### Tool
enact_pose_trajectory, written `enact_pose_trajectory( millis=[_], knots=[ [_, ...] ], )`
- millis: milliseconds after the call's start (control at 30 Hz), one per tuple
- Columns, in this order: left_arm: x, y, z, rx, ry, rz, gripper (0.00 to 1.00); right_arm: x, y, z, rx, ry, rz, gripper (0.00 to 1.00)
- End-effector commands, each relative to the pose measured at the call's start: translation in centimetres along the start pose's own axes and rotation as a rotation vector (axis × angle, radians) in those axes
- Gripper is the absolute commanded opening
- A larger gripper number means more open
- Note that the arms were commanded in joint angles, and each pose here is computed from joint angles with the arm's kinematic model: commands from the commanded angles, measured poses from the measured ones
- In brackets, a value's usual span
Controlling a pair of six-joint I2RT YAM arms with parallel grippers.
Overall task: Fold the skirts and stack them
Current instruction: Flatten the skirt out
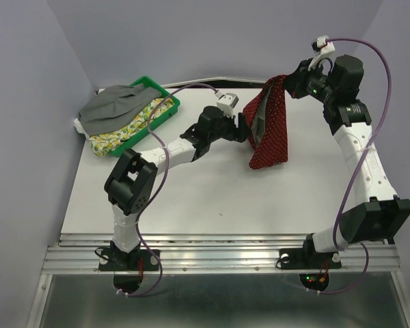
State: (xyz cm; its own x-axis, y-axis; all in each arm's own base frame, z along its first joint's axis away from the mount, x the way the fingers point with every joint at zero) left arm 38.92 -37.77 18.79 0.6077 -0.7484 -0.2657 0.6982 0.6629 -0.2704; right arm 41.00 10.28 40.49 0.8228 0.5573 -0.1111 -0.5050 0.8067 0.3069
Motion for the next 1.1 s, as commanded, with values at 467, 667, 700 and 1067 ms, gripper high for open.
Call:
enact_pose_trajectory(
  millis=[467,667,700,1067],
  knots=[
    [1.1,-0.7,-0.8,-0.048,-0.033,-0.004,0.86,-0.8,2.5,5.1,0.017,-0.161,0.040,0.01],
    [2.3,-1.2,-2.4,-0.048,-0.006,0.025,0.79,-0.6,2.6,5.6,0.045,-0.164,0.045,0.01],
    [2.5,-0.9,-2.5,-0.051,0.004,0.046,0.72,-0.6,2.6,5.6,0.040,-0.163,0.043,0.01],
    [-2.1,8.7,6.3,-0.031,-0.017,0.248,0.23,-1.6,-1.7,5.3,-0.106,-0.184,-0.209,0.01]
  ],
)
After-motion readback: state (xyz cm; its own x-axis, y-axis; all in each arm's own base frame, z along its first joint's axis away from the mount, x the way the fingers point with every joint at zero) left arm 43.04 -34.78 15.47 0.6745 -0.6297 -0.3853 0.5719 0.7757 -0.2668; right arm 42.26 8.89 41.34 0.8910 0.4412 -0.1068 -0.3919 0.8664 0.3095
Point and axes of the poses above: each gripper's point midway between its finger pads, its own x axis out along the fingers, its own y axis along the line the jaws close on, z = x × y, the point moved 3 cm from there along -x, back along the fingers, and after that the axes turned 8 degrees about x, right-handed, at the moved point
